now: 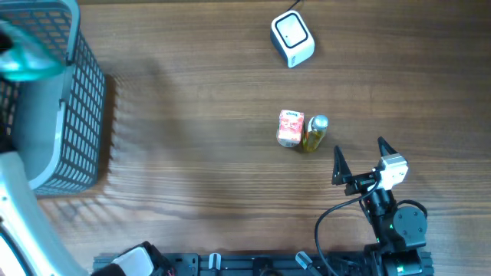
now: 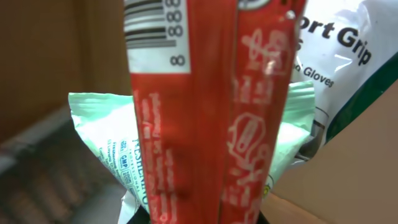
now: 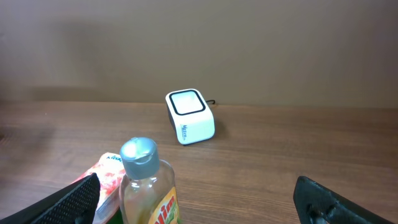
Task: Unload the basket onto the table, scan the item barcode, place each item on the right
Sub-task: 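Lift the gloves package out and lower it onto the table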
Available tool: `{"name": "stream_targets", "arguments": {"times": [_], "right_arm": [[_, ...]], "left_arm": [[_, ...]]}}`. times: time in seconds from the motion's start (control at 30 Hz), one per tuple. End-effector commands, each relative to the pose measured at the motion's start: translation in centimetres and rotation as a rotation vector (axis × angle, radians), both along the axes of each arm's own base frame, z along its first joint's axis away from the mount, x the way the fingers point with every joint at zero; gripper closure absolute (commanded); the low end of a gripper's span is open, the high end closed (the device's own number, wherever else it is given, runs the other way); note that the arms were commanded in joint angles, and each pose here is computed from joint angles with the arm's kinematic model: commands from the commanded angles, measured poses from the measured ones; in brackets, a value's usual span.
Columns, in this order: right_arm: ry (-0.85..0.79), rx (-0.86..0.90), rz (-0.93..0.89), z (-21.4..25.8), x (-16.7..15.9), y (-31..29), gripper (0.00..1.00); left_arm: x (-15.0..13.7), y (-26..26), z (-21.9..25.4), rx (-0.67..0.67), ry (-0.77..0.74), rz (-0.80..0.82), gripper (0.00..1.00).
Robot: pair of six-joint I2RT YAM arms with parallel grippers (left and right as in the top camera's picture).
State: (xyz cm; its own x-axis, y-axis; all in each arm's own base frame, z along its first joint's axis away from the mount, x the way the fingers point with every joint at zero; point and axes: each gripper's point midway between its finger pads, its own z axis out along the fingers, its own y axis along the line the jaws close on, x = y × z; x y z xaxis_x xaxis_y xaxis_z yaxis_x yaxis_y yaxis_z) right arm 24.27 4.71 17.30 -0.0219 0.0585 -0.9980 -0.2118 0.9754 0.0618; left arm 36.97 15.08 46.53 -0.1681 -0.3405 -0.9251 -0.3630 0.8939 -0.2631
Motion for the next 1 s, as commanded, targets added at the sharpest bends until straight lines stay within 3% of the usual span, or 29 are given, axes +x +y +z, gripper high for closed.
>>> {"name": "stream_targets", "arguments": {"times": [0.0,0.23,0.6,0.8,0.97], "right_arm": [[-0.007,-0.007,-0.003,0.1,0.0,-0.1,0.0],[-0.007,-0.007,-0.003,0.1,0.0,-0.1,0.0],[-0.007,-0.007,-0.003,0.1,0.0,-0.1,0.0],[-0.007,-0.007,-0.003,0.1,0.0,-0.1,0.0],[-0.007,-0.007,-0.003,0.1,0.0,-0.1,0.0]], "left_arm": [[0.4,-6.8,-0.3,-0.092,0.015,-0.149,0.96],[0.4,-17.0,-7.2,-0.12,0.292,-0.344,0.96],[1.1,-27.6,-27.0,-0.034,0.841,-0.533,0.96],[1.7,-28.9,-35.2,0.025,0.957,-0.441,0.96],[1.5,-30.2,-39.8,0.0,0.994,-0.412,0.96]]}}
